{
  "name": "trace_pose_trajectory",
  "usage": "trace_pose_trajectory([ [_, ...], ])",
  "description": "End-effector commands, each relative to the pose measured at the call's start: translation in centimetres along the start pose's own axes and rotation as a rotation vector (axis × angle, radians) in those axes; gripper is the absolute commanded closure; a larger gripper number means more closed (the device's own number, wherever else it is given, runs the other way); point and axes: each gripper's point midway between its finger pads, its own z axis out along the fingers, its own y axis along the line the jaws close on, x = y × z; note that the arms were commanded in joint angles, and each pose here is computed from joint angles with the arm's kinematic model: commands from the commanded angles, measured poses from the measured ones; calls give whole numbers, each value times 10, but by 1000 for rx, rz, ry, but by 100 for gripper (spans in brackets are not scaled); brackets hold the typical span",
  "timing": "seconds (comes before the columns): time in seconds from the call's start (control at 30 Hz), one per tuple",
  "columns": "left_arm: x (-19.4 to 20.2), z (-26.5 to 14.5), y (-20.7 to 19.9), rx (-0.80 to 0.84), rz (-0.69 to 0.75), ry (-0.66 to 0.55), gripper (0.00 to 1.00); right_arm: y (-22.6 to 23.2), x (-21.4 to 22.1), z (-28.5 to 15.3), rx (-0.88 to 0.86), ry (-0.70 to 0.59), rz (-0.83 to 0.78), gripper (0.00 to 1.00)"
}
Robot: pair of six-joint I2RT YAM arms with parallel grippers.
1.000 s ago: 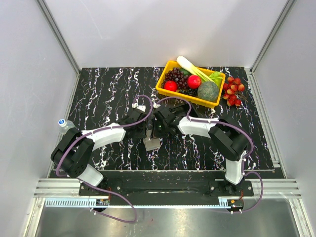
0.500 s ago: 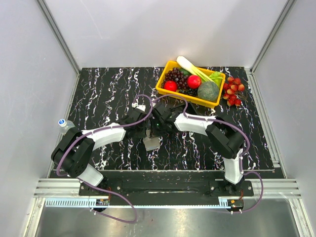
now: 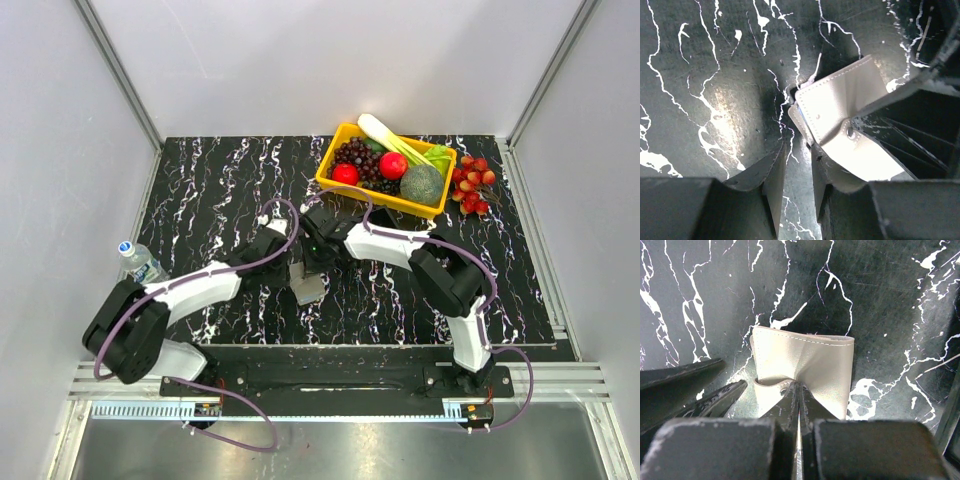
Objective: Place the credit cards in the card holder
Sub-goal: Close the card holder at the center of the board.
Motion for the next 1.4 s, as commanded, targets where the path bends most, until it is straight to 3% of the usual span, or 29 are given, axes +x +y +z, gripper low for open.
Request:
trace_pose_trajectory([
  [0.0,-17,-14,-21,124,-23,-90,68,-47,22,23,196,39,-45,100],
  [0.13,-25,-17,-40,232,-59,-140,66,-47,24,24,194,43,-45,100],
  [0.3,-14,-3,-51,277,-94,-79,67,-46,25,25,181,42,-36,100],
  [0.57,-1,6,-37,197,-110,-42,75,-43,23,24,166,38,-33,100],
  [0.77,6,12,-30,126,-79,-14,93,-41,23,24,158,34,-35,100],
  [0.97,10,15,-28,90,-52,6,100,-40,24,24,149,40,-34,100],
  [1.37,38,26,-17,-26,4,89,100,-33,26,24,122,29,-24,100],
])
